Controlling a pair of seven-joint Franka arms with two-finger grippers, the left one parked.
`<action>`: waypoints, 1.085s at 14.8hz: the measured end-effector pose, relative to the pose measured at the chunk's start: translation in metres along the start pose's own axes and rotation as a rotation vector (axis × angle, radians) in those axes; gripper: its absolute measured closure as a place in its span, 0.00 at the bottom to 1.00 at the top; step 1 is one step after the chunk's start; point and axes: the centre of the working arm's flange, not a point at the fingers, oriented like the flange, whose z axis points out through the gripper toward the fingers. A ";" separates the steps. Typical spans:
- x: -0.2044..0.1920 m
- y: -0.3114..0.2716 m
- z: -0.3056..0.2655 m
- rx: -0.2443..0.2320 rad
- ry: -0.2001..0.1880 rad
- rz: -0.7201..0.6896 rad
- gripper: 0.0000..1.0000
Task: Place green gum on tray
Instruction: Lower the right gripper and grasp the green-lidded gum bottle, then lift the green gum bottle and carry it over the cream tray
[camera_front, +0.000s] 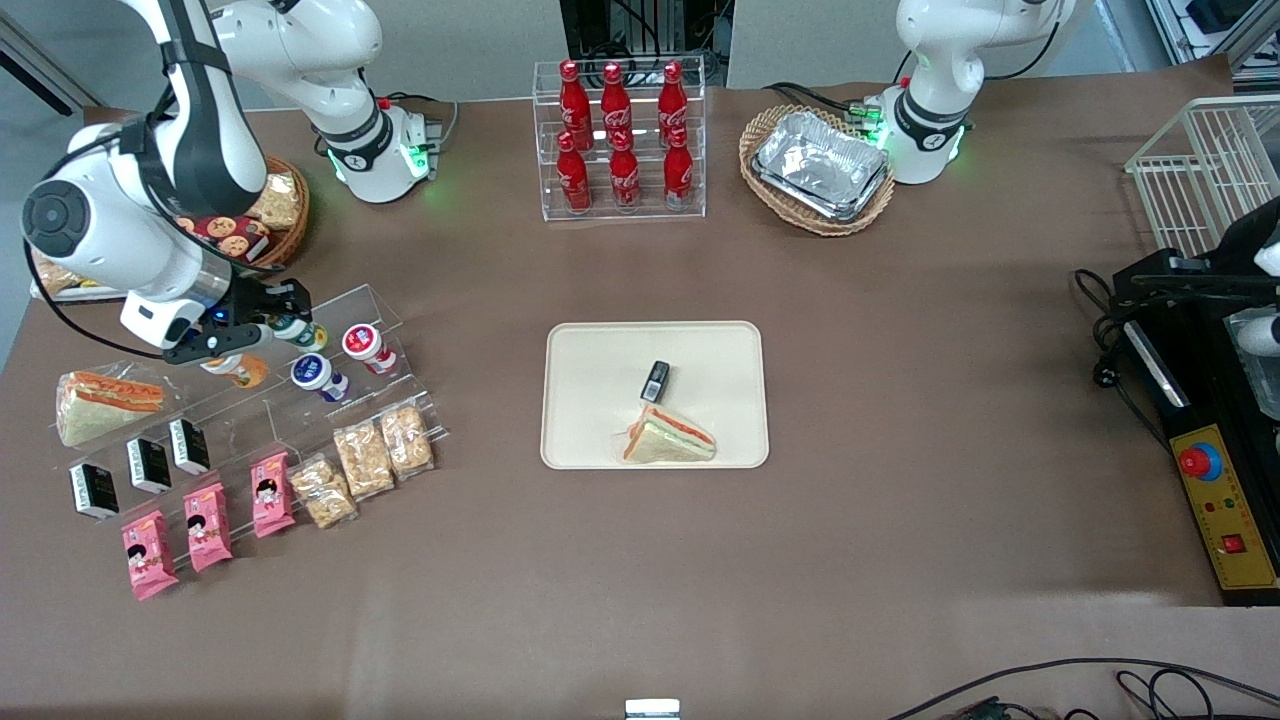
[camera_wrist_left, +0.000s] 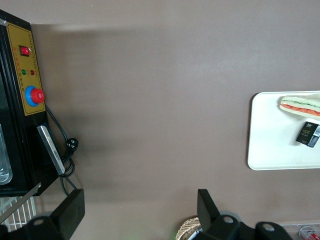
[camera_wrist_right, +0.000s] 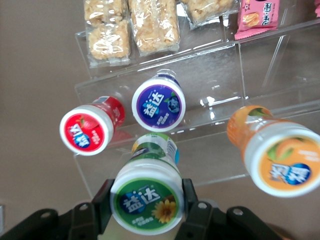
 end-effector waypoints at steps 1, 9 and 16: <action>0.001 0.000 -0.012 0.002 -0.006 -0.001 0.41; -0.004 -0.022 -0.143 0.019 -0.050 0.022 0.41; -0.002 -0.106 -0.177 0.048 -0.052 0.096 0.41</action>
